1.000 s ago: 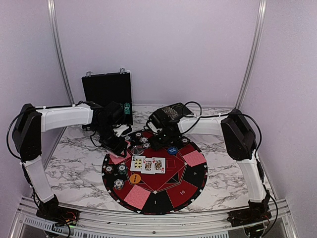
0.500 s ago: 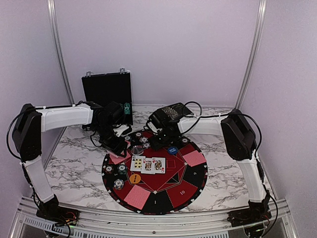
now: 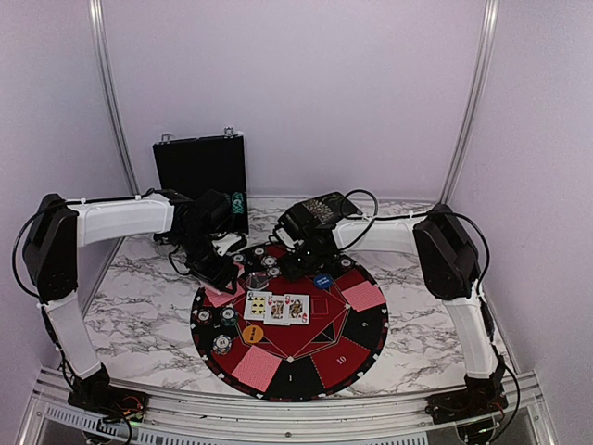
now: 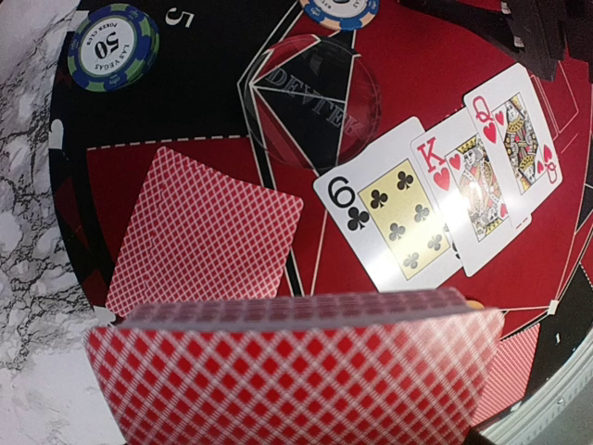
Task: Distribute texas hold em gaming equipment
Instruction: Place the all-in button in the small blind area, then pick up the poker card from the face-down deck piles, then distribute the poker card in the community card area.
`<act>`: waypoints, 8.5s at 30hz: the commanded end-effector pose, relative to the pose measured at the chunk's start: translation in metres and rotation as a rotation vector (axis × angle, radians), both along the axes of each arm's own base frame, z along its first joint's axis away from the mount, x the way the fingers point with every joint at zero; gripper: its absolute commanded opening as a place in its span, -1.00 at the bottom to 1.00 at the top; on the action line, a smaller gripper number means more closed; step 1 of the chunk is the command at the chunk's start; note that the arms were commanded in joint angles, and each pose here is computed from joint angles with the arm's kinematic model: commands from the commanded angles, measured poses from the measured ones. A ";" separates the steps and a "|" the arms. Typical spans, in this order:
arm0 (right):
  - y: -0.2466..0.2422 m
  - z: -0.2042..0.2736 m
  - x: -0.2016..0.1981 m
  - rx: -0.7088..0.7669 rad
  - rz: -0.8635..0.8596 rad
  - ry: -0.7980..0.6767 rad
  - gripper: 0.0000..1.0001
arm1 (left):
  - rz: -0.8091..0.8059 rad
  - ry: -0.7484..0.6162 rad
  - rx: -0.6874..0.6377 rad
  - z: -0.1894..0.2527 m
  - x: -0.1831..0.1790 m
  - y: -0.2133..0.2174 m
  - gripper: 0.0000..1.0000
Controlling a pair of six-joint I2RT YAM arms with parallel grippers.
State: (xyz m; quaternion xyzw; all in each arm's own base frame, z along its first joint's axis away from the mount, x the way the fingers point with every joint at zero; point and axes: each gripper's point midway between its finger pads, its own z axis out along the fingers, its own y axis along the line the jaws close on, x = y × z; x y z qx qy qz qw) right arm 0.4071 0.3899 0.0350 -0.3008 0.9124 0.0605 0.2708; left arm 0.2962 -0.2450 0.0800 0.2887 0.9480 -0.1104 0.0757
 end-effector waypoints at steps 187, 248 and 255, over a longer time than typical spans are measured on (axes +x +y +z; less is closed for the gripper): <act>0.008 0.128 -0.124 1.156 0.062 0.630 -0.69 | -0.217 -0.074 0.005 0.036 -0.031 -0.102 -0.31; -0.092 0.048 -0.122 0.640 0.151 0.585 -1.00 | -0.186 -0.071 -0.005 0.032 -0.035 -0.073 -0.31; -0.078 0.034 -0.125 0.559 0.227 0.591 -1.00 | -0.181 -0.071 -0.006 0.033 -0.034 -0.071 -0.31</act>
